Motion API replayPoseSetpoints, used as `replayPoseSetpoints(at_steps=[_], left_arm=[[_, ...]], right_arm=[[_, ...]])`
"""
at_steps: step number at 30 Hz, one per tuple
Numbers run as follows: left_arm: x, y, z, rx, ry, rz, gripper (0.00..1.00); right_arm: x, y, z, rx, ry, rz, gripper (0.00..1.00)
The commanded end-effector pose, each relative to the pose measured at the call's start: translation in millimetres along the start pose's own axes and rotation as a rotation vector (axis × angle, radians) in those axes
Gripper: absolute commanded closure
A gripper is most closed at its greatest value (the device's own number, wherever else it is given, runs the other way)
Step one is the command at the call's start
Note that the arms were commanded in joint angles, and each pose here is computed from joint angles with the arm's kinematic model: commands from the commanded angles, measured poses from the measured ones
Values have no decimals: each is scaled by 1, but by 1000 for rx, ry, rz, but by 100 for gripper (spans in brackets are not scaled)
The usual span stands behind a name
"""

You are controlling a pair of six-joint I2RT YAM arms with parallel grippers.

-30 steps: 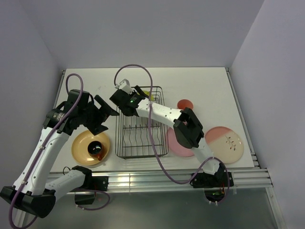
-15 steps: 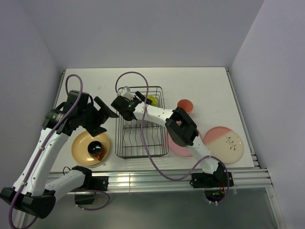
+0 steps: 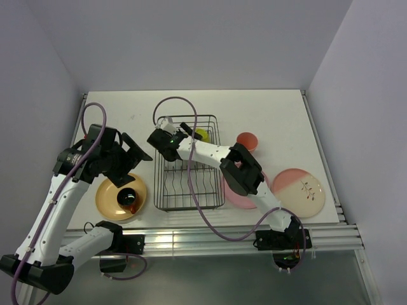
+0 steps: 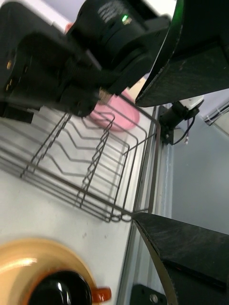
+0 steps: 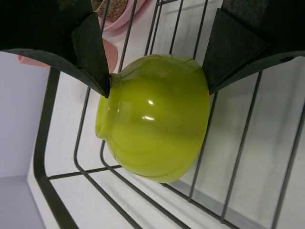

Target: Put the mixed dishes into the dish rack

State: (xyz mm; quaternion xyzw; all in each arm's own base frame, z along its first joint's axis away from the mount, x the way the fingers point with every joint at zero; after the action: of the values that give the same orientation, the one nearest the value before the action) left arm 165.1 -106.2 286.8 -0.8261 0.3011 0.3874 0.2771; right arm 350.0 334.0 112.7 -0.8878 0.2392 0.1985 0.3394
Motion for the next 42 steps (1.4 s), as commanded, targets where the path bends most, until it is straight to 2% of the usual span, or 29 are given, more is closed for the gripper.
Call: replayPoseSetpoints(at_steps=[1, 6, 14, 20, 25, 30, 34, 38, 42], left_arm=[[-3, -4, 12, -16, -86, -48, 1], [2, 2, 26, -40, -171, -19, 1], [1, 0, 47, -72, -284, -91, 1], [9, 3, 72, -86, -353, -146, 1], [22, 2, 90, -94, -445, -178, 2], [40, -8, 89, -55, -475, -207, 10], [63, -8, 82, -53, -456, -159, 23], [83, -8, 80, -54, -450, -133, 29], [103, -7, 85, -41, -496, -99, 30]], right_arm=[[-28, -25, -7, 103, -120, -47, 18], [-44, -33, -6, 130, -257, -50, 14], [-76, -49, -18, 203, -443, -82, 8], [-112, -59, -60, 339, -510, -98, 7], [-145, -40, -117, 493, -604, -72, 7], [-179, -7, -160, 543, -666, -127, 8], [-191, 19, -181, 576, -672, -145, 8], [-203, 44, -202, 617, -678, -159, 8], [-211, 54, -225, 679, -674, -182, 8]])
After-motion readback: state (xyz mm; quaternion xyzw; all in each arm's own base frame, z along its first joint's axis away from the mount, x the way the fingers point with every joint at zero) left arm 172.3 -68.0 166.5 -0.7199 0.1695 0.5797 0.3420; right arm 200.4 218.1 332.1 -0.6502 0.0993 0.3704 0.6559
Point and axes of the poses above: each gripper's point midway between its finger pads, its own x axis out along the fingers, its own z axis along the line the jaws close on, y = z × x, the point moved 6 cm from there along -x, back along the fingers, and after that the axes turned 3 degrees about x, right-handed, at the moved point
